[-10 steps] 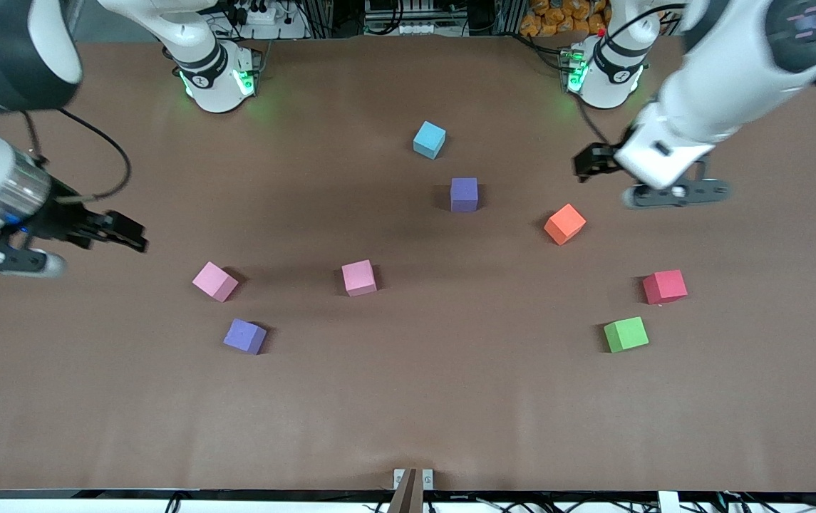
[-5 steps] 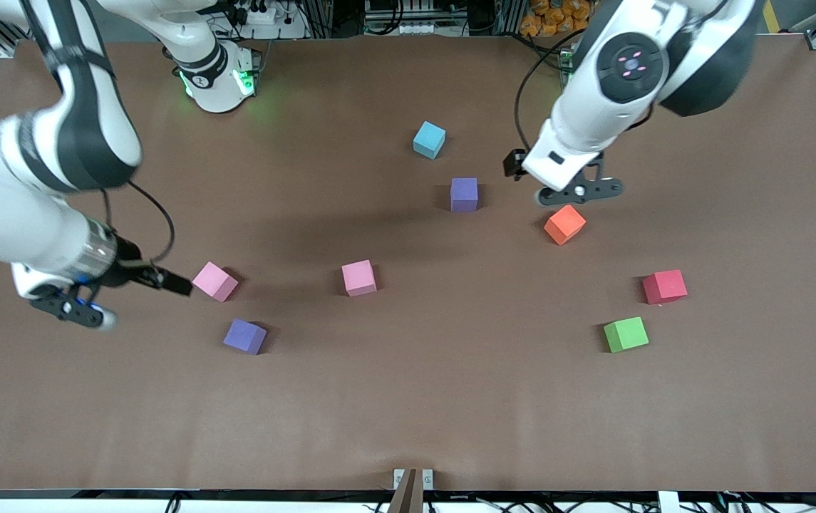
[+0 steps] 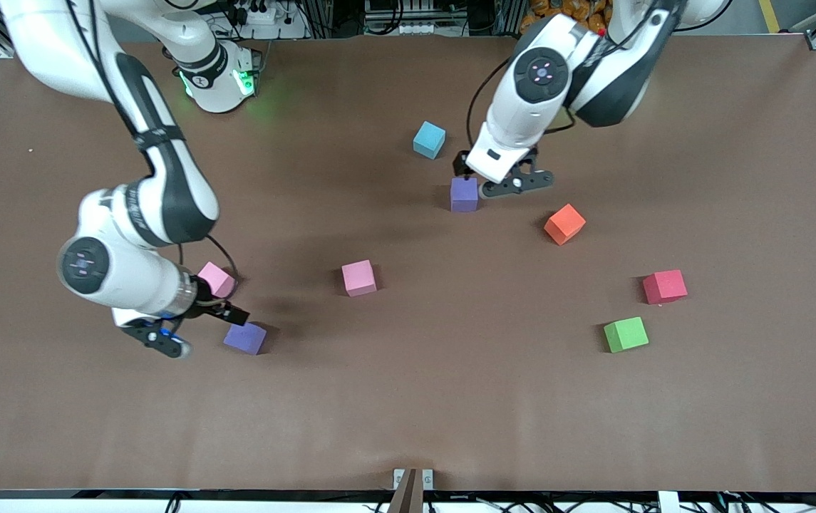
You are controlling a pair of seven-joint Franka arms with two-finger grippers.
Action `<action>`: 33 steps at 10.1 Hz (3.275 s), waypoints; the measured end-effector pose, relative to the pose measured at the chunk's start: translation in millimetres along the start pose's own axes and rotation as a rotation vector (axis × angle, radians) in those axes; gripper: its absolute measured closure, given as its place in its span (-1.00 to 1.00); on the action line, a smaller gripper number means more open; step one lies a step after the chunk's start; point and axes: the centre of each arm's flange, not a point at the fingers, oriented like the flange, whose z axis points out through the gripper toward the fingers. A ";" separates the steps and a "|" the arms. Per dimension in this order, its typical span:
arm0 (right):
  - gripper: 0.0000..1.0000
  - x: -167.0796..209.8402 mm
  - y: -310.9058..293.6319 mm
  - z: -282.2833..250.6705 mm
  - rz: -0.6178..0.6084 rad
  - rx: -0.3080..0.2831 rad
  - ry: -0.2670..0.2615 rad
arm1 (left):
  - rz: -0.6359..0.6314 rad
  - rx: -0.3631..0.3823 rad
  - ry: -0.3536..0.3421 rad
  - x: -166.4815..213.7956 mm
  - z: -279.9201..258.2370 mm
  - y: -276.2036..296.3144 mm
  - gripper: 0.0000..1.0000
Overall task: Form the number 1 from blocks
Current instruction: 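Grasp the cyan cube with the left gripper while the right gripper grasps purple, then carry the cyan cube with the left gripper while the right gripper carries purple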
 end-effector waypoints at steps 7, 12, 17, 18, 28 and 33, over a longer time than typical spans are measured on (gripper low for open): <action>-1.00 32.1 23.3 52.8 0.050 -0.027 0.027 | -0.337 0.047 -0.080 -94.0 123.6 38.3 -1.00; -1.00 46.8 12.6 63.8 0.045 -0.023 0.063 | -0.501 0.054 -0.089 -103.5 150.1 41.0 -1.00; -1.00 49.6 -4.9 87.7 0.024 -0.035 0.082 | -0.591 0.074 -0.124 -115.1 167.2 39.6 -1.00; -1.00 49.8 -5.3 93.1 0.024 -0.036 0.084 | -0.597 0.085 -0.125 -117.0 171.5 36.2 -1.00; -0.19 42.4 -6.3 110.7 0.013 -0.052 0.067 | -0.691 0.101 -0.188 -137.9 203.6 33.2 -0.96; -0.22 25.2 -6.4 49.8 -0.032 -0.019 0.099 | -0.540 0.035 -0.144 -157.6 193.2 60.1 -0.24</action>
